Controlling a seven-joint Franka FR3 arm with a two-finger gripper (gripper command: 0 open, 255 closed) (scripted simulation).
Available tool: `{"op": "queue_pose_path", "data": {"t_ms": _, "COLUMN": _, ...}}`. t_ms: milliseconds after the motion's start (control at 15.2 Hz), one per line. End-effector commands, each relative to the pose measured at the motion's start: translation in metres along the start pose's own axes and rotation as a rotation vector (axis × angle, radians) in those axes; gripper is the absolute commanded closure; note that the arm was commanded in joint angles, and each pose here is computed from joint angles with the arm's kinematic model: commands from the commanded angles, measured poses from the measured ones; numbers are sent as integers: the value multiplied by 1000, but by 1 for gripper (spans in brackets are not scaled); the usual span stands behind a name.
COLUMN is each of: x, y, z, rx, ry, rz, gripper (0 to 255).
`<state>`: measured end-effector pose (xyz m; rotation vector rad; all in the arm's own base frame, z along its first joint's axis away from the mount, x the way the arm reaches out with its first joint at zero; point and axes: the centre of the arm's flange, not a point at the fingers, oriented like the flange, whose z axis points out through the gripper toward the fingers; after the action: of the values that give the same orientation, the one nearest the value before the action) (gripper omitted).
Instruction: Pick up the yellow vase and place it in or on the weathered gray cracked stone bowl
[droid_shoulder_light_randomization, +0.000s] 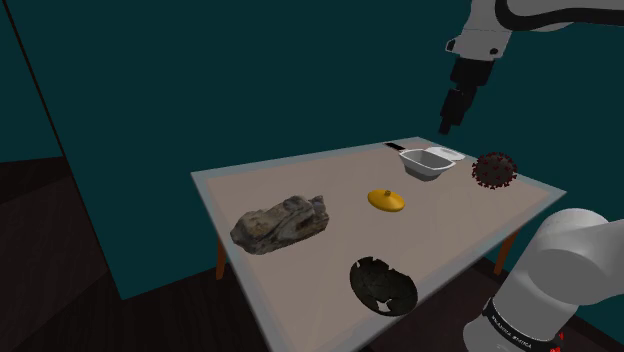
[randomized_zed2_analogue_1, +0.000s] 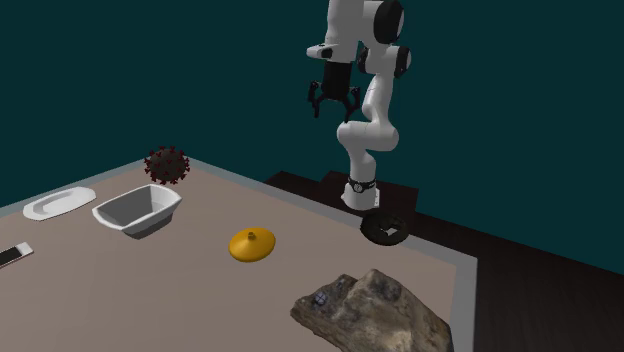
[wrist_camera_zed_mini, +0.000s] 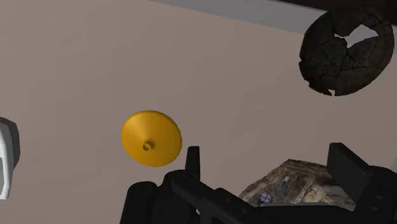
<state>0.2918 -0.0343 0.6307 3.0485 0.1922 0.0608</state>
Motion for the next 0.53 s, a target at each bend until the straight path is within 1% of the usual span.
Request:
{"op": "queue_pose_path", "data": {"t_ms": 0, "x": 0, "y": 0, "z": 0, "rx": 0, "ry": 0, "rz": 0, "gripper": 0}}
{"op": "queue_pose_path", "data": {"t_ms": 462, "x": 43, "y": 44, "z": 71, "rx": 12, "ry": -8, "rz": -3, "gripper": 0}}
